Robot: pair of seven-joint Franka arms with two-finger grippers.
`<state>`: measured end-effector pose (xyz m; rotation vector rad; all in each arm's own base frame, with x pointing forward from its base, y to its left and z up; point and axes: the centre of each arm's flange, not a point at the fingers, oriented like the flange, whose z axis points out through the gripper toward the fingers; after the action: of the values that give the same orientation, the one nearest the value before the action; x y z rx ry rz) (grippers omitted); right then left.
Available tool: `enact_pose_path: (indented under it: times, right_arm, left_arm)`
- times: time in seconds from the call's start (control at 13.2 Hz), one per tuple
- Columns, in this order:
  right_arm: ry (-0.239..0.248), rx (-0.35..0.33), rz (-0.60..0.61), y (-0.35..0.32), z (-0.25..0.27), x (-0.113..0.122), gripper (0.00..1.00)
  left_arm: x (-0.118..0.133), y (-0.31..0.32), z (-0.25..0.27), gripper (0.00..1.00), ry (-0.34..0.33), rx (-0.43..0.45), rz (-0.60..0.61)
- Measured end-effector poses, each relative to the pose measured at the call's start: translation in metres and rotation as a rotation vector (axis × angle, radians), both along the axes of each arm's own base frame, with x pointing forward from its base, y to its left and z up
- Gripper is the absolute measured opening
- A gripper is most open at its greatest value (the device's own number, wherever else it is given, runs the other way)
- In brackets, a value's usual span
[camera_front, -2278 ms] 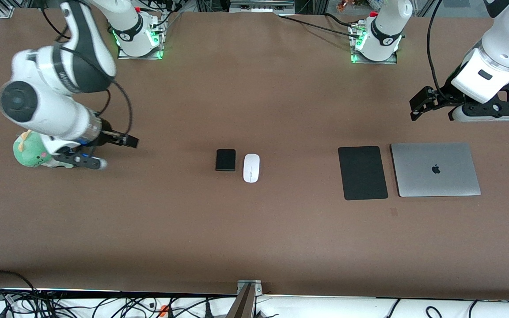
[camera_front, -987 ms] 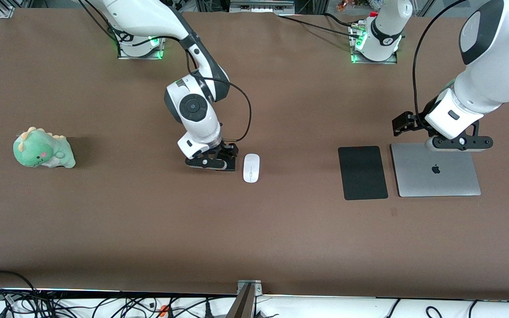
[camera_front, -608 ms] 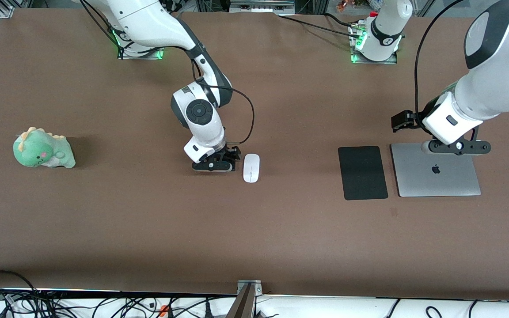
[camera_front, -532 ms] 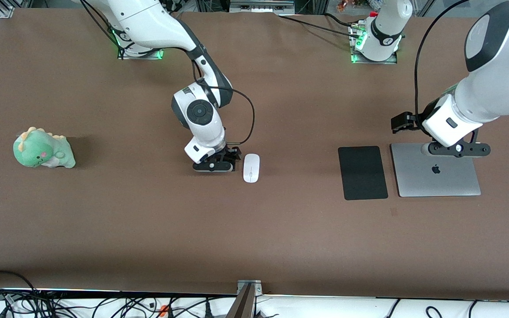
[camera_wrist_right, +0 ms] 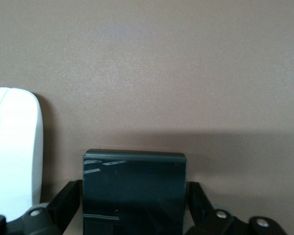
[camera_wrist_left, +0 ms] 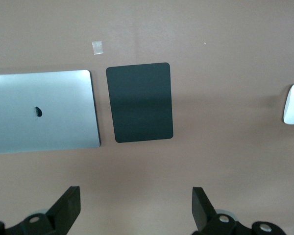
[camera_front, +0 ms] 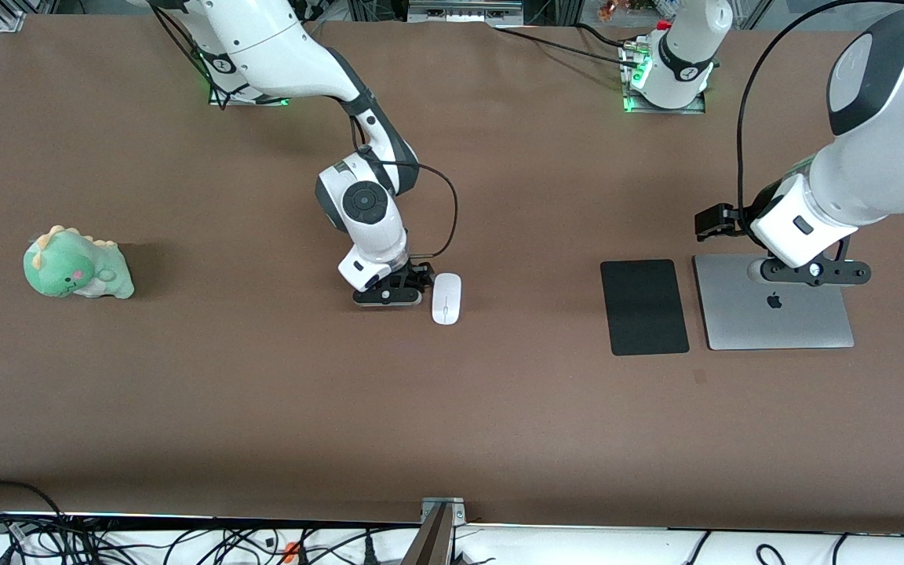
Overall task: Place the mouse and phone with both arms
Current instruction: 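Close the right gripper on the black phone and lift it, then move the phone with the right gripper while the left gripper reaches the mouse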
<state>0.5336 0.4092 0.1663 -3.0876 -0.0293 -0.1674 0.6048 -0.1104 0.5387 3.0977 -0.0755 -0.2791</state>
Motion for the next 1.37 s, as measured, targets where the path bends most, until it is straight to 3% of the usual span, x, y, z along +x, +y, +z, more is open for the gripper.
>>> enact_pose_path:
  times: [0.15,0.46,0.61,0.84,1.14,1.37]
  right_arm:
    - [-0.004,-0.004,0.004,-0.001,0.001,0.001,0.85]
    - [0.008,-0.016,0.027,-0.001,0.005,0.001,0.80]
    - [0.060,-0.062,0.056,-0.007,0.008,0.007,0.80]
    - [0.102,-0.098,0.129,-0.040,0.030,0.041,0.80]
    - [0.150,-0.104,0.225,-0.132,0.064,0.089,0.80]
    - [0.171,-0.091,0.181,-0.207,0.083,0.107,0.80]
  left_arm:
    - [0.000,0.001,0.000,1.00,-0.002,-0.013,-0.069]
    - [0.000,0.001,0.000,1.00,-0.005,-0.037,-0.183]
    - [0.000,0.001,0.000,1.00,-0.004,-0.053,-0.195]
    - [0.001,0.002,-0.001,1.00,-0.001,-0.091,-0.183]
    - [0.004,-0.009,-0.021,1.00,0.011,-0.185,-0.158]
    - [0.001,-0.052,-0.057,1.00,-0.009,-0.206,-0.091]
